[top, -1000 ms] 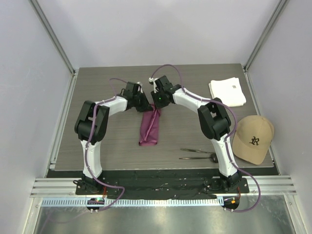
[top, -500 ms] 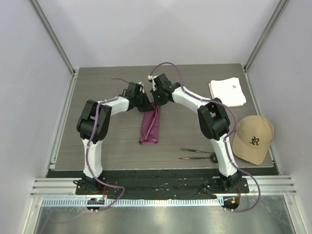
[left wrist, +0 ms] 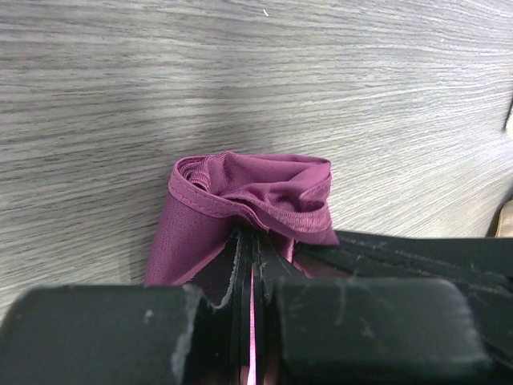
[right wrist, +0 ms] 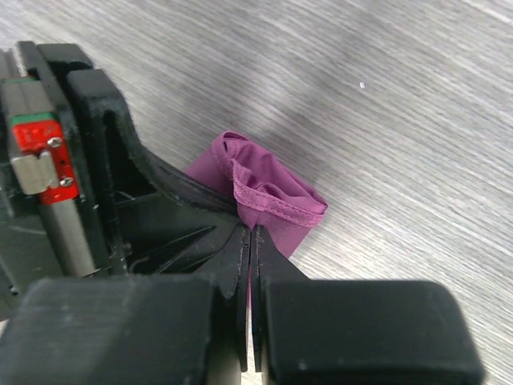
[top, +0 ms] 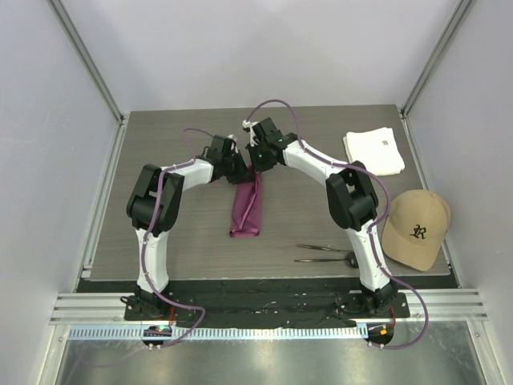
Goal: Fold the napkin into a case and place the utensils inside
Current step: Stuff the top corner of the smaller-rectangle-folded napkin into the folded napkin.
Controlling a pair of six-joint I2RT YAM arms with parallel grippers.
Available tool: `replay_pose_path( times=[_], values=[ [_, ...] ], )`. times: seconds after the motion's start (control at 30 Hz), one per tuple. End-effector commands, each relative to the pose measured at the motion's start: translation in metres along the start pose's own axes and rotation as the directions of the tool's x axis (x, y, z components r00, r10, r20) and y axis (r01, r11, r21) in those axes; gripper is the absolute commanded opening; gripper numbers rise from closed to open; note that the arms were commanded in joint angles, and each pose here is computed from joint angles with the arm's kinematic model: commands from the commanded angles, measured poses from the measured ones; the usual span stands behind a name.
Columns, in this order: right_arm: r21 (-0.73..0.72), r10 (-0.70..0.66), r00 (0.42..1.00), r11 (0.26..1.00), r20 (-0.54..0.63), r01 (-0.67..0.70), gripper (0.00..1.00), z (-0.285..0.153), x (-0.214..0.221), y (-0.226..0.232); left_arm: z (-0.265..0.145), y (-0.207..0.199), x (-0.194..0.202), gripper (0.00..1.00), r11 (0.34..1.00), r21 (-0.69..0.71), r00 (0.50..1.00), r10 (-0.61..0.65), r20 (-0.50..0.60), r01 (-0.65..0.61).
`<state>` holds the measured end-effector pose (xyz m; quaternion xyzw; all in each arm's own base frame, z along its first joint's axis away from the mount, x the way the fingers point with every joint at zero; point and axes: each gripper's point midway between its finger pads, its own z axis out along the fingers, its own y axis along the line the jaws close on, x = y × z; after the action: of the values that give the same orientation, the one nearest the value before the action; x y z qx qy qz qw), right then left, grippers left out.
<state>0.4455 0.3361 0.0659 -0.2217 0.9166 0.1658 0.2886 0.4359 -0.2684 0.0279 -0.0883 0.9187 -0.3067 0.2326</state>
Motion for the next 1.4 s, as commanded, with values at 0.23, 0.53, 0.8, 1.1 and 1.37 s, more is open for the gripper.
replay_pose_path(
  times=[0.23,0.53,0.8,1.1,1.37],
  values=[
    [-0.123,0.066,0.997,0.990,-0.049,-0.072,0.01,0.000,0.014,0.021,0.007,0.015,0.001,0.03,0.998,-0.066,1.000,0.019,0.004,-0.018],
    [-0.114,0.100,0.994,0.988,-0.042,-0.104,0.11,0.016,0.018,0.004,-0.006,0.002,-0.002,0.03,0.999,-0.019,0.999,0.031,0.028,-0.030],
    [-0.169,0.119,0.993,0.978,-0.026,-0.122,0.29,0.000,0.008,0.008,-0.051,-0.029,-0.011,0.19,0.998,0.048,0.997,0.033,0.074,-0.036],
    [-0.194,0.170,0.985,0.967,0.015,-0.164,0.47,-0.039,-0.006,0.007,-0.084,-0.018,-0.001,0.20,0.999,-0.002,0.998,0.039,0.044,-0.039],
    [-0.202,0.237,0.971,0.951,-0.014,-0.235,0.57,-0.056,0.011,-0.008,-0.107,-0.027,0.023,0.44,0.992,0.036,0.992,0.122,0.020,-0.123]
  ],
)
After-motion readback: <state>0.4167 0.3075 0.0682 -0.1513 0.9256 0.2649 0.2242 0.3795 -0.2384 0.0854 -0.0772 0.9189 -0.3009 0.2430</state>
